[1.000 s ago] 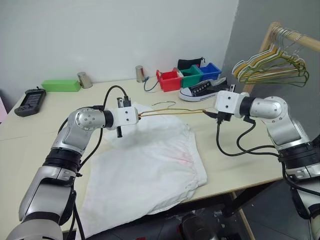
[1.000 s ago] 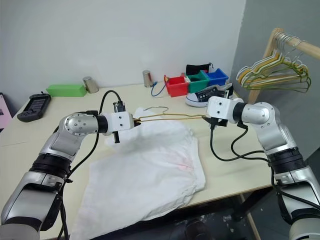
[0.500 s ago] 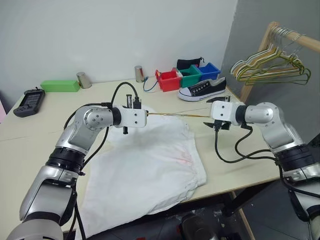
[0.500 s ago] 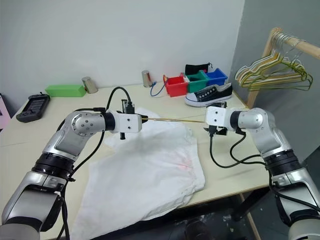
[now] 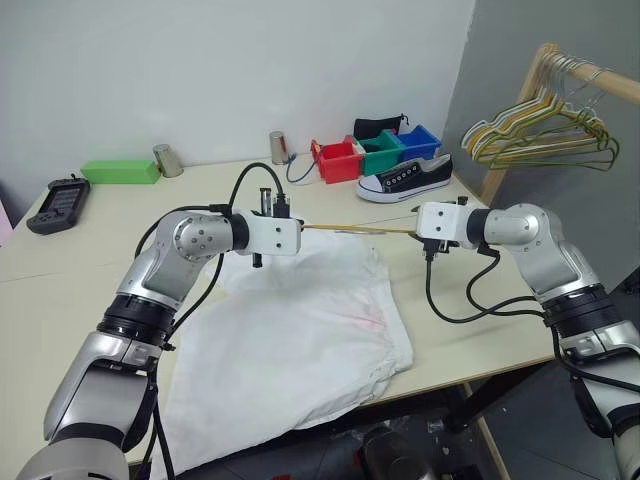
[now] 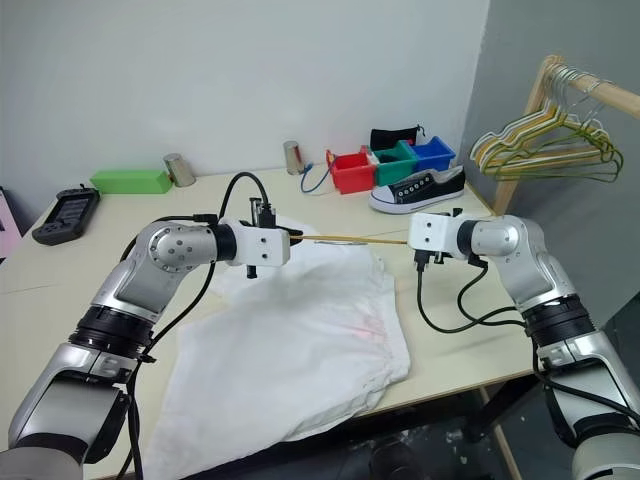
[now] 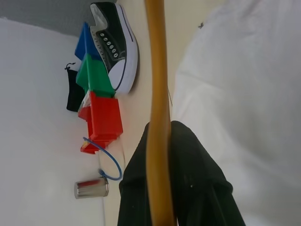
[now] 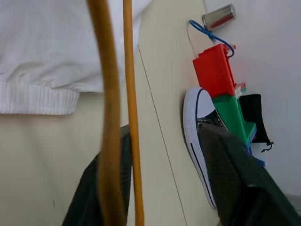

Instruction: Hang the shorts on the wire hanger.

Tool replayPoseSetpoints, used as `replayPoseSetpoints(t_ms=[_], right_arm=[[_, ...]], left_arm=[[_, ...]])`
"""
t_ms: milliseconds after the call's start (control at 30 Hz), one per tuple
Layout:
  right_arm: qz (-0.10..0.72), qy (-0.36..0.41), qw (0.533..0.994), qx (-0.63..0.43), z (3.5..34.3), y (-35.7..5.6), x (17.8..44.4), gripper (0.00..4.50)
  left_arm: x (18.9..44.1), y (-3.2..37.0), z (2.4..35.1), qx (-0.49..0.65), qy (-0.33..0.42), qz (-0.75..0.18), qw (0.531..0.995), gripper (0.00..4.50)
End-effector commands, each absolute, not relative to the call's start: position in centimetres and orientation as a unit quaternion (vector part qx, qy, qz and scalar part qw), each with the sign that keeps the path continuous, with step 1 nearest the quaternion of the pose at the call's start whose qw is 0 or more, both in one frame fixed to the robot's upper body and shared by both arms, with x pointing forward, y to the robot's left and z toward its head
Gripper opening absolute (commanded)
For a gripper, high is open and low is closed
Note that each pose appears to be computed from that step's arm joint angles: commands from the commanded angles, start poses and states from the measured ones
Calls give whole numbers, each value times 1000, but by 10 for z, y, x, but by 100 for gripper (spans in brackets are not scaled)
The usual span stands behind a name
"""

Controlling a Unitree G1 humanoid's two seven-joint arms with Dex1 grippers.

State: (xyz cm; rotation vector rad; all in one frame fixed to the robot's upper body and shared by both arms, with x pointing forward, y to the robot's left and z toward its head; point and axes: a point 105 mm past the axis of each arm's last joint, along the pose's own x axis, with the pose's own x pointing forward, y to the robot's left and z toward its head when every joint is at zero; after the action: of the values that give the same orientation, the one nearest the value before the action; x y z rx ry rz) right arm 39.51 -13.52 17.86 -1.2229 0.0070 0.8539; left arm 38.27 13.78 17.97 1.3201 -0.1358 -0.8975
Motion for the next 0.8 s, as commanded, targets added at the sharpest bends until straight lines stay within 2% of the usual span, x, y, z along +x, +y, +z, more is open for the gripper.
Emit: replayPoseSetpoints(t_ms=[33, 200, 400, 567, 800], right_arm=[[373, -28, 727, -576, 198, -132, 397, 111], [369, -31, 721, -585, 199, -132, 397, 3], [368, -30, 719, -589, 199, -133, 398, 3], [371, -29, 719, -588, 198, -133, 396, 0], [374, 1, 726, -577, 187, -147, 395, 0]], left_arm=[[382, 132, 193, 601, -84, -396, 689, 0], [383, 133, 193, 604, -83, -391, 690, 0], [385, 132, 199, 604, -95, -384, 692, 0], [384, 130, 211, 585, -118, -387, 703, 120], [374, 119, 238, 552, -192, -390, 711, 250]])
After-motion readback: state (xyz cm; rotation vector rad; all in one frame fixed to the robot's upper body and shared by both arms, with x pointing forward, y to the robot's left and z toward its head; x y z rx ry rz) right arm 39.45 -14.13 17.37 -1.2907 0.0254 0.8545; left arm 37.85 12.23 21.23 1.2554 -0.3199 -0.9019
